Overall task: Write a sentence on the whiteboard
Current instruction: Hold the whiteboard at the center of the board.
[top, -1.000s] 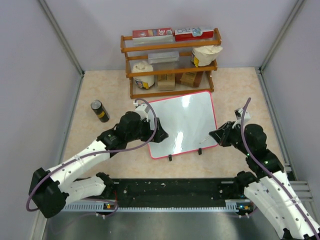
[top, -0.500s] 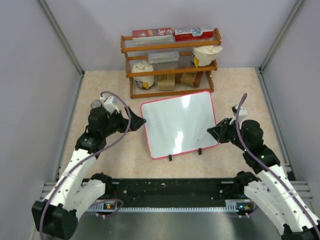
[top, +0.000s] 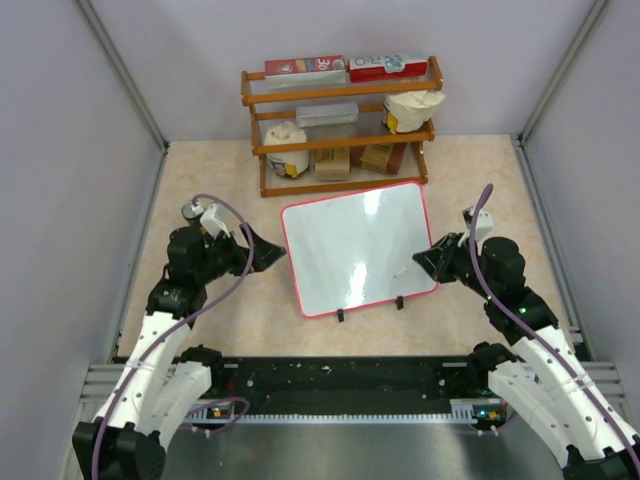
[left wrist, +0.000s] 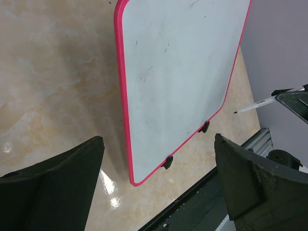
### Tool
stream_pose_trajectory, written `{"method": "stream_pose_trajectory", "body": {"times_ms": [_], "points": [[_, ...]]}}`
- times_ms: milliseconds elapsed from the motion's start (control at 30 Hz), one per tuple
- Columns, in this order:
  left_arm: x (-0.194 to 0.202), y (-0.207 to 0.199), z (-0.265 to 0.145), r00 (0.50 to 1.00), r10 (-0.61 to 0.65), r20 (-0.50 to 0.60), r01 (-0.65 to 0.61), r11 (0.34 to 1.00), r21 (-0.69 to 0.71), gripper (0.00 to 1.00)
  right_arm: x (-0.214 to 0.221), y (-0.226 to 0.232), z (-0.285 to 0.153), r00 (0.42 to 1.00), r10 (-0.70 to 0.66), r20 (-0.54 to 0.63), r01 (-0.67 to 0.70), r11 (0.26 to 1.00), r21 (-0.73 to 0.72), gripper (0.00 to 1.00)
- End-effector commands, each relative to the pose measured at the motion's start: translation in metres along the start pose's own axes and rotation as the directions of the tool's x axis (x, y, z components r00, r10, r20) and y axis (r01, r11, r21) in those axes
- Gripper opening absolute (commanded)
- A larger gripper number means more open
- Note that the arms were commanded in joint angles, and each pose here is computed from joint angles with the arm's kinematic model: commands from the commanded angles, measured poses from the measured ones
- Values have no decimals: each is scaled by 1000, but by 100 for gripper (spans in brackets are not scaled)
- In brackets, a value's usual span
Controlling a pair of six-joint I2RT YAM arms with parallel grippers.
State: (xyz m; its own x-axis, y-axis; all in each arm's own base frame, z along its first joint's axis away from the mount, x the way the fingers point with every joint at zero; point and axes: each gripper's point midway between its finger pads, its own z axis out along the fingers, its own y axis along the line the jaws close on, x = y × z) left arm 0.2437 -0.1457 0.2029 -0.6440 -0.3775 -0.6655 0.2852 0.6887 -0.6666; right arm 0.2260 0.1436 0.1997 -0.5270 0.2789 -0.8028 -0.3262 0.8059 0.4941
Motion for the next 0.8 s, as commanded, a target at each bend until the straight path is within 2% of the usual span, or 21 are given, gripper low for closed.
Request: {"method": "stream_pose_trajectory", "body": {"times_ms": [0,333,767], "points": [[-4,-7,-4,999,43,21,-44,998,34,99,-24,10,-3,997,-29,77,31,999,-30,0],[2,5,1,999,42,12,-42,999,7,98,-33,13,-5,994,-56,96,59,998,-31,0],[-1,8,22,995,100,19,-101,992,77,93,-47,25,9,991,-65,114,74,994,-79,0]]}}
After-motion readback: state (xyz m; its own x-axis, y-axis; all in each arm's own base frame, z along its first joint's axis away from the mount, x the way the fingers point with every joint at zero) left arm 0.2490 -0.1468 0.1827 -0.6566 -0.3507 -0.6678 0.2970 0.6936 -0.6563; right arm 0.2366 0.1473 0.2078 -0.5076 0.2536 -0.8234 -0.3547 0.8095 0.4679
